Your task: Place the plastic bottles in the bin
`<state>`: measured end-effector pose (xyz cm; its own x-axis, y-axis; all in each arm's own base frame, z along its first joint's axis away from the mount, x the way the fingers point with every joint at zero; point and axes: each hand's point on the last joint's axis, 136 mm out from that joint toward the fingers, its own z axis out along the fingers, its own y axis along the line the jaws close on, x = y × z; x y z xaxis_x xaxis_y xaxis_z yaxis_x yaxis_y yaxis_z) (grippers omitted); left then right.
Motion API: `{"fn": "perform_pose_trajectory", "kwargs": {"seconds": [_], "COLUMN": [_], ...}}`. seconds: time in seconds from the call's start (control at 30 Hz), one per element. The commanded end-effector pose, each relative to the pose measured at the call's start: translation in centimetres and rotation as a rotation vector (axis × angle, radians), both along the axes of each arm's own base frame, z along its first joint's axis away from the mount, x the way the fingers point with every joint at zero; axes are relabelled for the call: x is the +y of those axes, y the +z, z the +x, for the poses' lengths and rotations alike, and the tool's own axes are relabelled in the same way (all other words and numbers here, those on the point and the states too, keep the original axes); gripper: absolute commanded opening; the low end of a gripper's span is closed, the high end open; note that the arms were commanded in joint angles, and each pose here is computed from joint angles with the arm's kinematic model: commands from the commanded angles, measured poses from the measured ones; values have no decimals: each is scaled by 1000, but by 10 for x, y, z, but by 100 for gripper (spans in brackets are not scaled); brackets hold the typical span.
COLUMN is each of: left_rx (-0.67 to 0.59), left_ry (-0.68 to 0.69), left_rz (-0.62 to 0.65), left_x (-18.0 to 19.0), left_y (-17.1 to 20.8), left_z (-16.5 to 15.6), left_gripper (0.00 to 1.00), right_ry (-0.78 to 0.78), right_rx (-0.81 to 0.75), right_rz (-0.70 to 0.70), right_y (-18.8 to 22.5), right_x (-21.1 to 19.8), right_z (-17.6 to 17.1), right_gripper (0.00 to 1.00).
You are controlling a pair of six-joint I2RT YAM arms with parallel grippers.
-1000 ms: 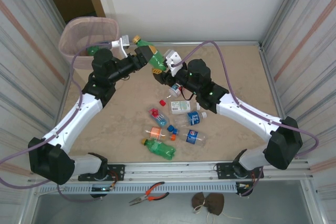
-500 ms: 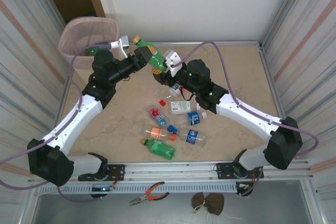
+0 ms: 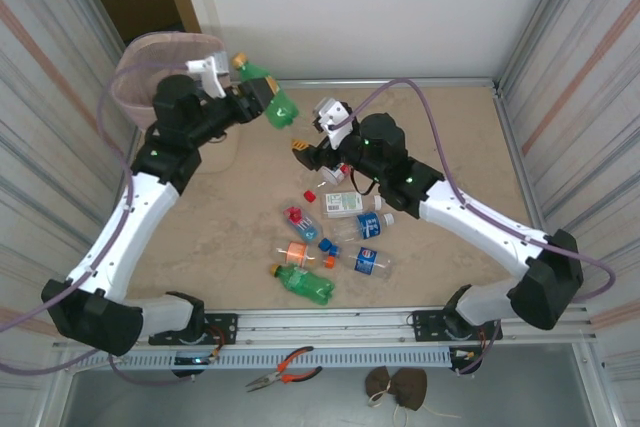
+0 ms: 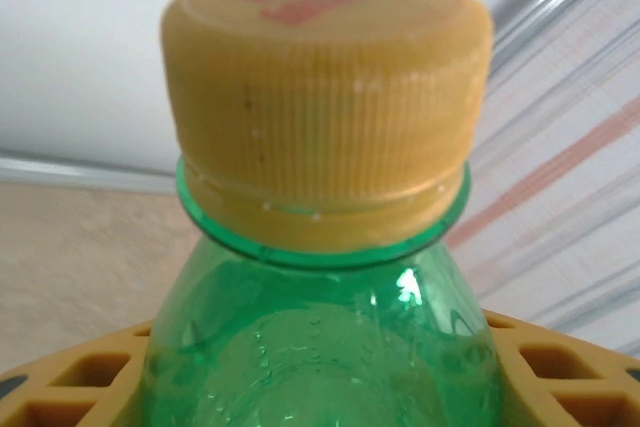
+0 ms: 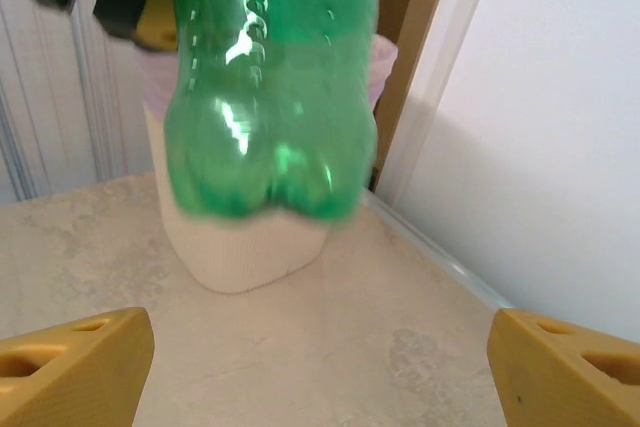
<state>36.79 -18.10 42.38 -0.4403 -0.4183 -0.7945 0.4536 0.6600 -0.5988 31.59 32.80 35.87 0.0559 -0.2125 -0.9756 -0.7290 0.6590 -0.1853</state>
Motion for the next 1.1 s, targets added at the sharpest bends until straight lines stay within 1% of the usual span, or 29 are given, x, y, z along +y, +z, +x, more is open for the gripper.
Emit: {"fn": "perform_pose_trajectory", "kwargs": {"seconds": [0.0, 0.13, 0.27, 0.37, 0.47, 0.63, 0.73, 0.9, 1.07], "left_rx": [-98, -120, -116, -87, -45, 70, 133, 257, 398], "left_ry": [59, 131, 166, 184, 220, 246, 257, 252, 194], "left_rz": [207, 325, 396, 443, 518, 635, 682, 706, 722], "left_x": [29, 64, 92, 113, 136, 167, 182, 201, 203], "left_y": [21, 35, 43, 40, 31, 3, -17, -66, -121], "left_z": [-2, 12, 30, 49, 68, 99, 115, 136, 140], "left_gripper": [57, 57, 58, 58, 58, 60, 61, 62, 62], "right_ry": [-33, -62, -73, -77, -80, -80, -81, -84, -87], "right_rx": [-41, -41, -40, -33, -25, -5, 9, 34, 50], "right_rz": [18, 2, -7, -13, -18, -40, -55, -70, -85], "right_y": [22, 20, 20, 19, 16, 9, 2, -8, -15], "right_x": [-19, -31, -37, -39, -41, -43, -44, -46, -49], "right_z": [-13, -17, -20, -22, -24, -28, -30, -33, -37], "right_gripper": [86, 86, 86, 86, 86, 86, 86, 86, 86]}}
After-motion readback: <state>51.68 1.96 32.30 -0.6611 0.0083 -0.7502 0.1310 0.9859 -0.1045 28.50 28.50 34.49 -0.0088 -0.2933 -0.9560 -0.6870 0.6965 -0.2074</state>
